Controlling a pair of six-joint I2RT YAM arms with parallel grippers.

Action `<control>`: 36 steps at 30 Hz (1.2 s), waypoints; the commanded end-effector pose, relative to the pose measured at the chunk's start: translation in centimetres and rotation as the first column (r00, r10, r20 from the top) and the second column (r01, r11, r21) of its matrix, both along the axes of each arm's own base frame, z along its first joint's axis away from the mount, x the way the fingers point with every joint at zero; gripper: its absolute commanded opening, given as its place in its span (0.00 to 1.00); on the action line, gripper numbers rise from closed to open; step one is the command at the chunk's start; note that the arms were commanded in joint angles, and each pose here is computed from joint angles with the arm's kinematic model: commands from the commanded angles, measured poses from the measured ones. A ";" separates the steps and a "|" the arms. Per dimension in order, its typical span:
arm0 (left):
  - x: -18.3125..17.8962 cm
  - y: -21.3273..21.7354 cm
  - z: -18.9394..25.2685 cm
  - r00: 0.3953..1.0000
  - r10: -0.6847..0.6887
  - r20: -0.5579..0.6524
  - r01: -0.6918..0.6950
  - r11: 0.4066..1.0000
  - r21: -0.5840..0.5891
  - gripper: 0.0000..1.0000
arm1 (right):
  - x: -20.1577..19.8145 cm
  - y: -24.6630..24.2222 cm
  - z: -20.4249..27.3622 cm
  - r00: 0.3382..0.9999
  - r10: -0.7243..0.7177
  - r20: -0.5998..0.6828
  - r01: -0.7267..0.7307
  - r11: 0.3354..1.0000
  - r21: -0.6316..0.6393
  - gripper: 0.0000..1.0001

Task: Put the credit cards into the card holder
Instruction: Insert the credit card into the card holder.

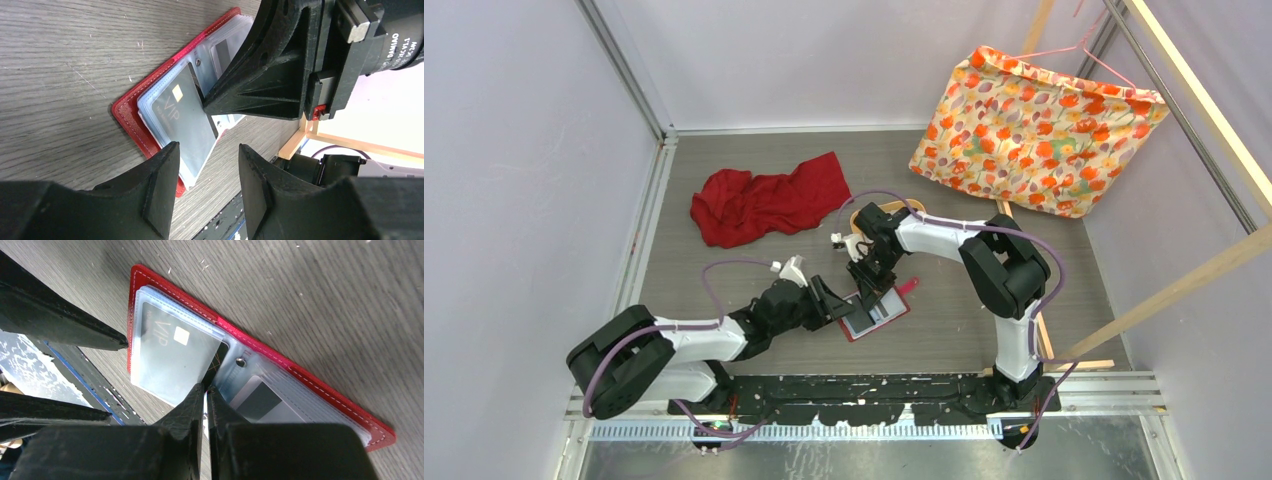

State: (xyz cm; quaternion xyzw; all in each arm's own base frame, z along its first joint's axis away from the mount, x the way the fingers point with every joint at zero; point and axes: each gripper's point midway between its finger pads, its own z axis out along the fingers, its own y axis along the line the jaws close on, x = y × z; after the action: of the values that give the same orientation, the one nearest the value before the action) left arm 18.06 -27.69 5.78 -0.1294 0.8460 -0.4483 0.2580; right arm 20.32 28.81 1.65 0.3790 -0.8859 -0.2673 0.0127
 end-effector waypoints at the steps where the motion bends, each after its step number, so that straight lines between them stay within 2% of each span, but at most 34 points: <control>1: 0.7 -1.1 1.3 1.000 -0.005 0.027 0.006 1.000 -0.022 0.48 | 0.8 -0.1 -0.7 0.999 0.005 0.033 -0.004 0.999 -0.037 0.12; 6: 0.6 -1.1 1.1 1.000 -0.007 0.021 0.007 1.000 -0.014 0.48 | 0.7 -0.1 -0.7 1.000 0.007 0.028 -0.006 0.999 -0.036 0.12; 13: 0.7 0.1 0.8 0.999 0.031 0.022 -0.033 0.997 0.066 0.50 | 0.6 -0.1 -0.8 1.000 0.009 0.025 -0.008 0.999 -0.038 0.12; 25: 0.9 -1.4 0.3 1.000 0.007 0.009 -0.007 1.000 0.019 0.51 | 0.7 -0.1 -0.7 1.000 0.011 0.025 -0.010 0.999 -0.038 0.12; 36: 0.9 -1.5 1.7 0.999 0.007 0.033 -0.007 1.000 -0.007 0.48 | 0.6 -0.1 -0.7 1.000 0.014 0.025 -0.013 0.999 -0.035 0.12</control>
State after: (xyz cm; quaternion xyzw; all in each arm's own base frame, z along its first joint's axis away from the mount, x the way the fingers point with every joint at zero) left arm 18.24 -27.93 4.31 -0.1332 0.8643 -0.4146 0.2518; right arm 20.32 28.83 1.65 0.3776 -0.8868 -0.2660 0.0163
